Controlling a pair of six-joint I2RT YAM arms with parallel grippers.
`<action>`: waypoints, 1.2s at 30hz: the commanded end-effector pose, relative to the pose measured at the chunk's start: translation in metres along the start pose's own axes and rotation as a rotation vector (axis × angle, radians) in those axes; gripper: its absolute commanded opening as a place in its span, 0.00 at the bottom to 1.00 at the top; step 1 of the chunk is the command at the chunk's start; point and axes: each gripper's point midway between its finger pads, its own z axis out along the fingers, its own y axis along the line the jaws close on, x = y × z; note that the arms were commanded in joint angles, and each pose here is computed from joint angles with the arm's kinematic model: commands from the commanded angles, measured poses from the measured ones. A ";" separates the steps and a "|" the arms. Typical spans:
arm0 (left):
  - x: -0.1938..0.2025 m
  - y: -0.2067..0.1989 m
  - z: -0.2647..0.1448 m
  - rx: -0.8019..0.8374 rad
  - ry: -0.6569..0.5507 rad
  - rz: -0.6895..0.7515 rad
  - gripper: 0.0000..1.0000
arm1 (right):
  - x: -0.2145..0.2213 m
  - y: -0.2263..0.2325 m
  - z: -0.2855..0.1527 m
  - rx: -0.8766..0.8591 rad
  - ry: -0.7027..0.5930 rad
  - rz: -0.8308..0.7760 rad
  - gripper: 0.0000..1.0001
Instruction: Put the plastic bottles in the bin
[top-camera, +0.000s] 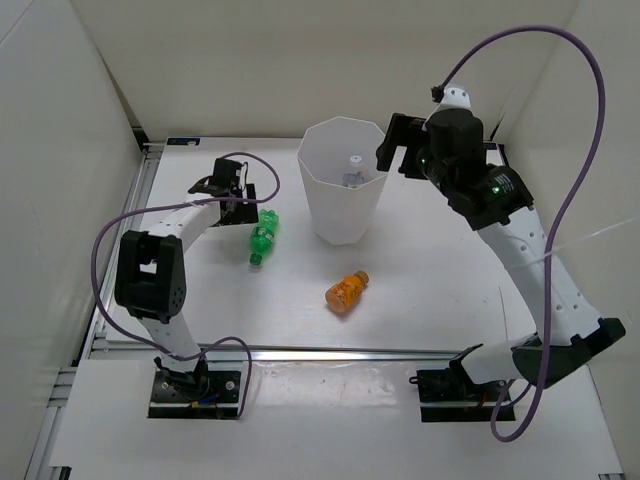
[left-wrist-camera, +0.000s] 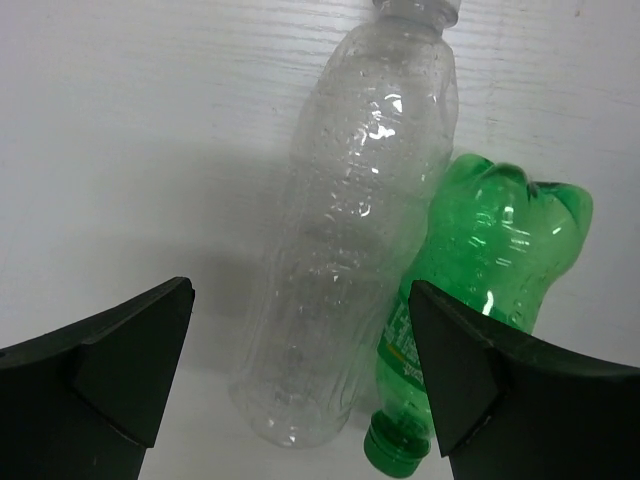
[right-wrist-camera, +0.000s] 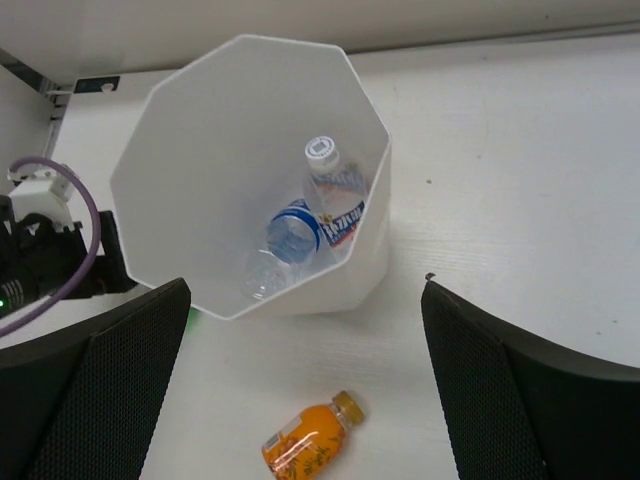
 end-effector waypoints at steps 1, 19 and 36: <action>-0.021 -0.005 0.003 0.046 -0.041 -0.007 1.00 | -0.011 -0.011 -0.017 0.009 -0.053 0.007 1.00; -0.063 0.024 0.005 0.033 -0.128 -0.161 0.51 | 0.005 -0.050 -0.031 0.056 -0.008 0.054 1.00; -0.275 -0.099 -0.282 0.625 -0.762 -0.266 0.41 | -0.003 -0.030 -0.025 -0.022 0.006 0.075 1.00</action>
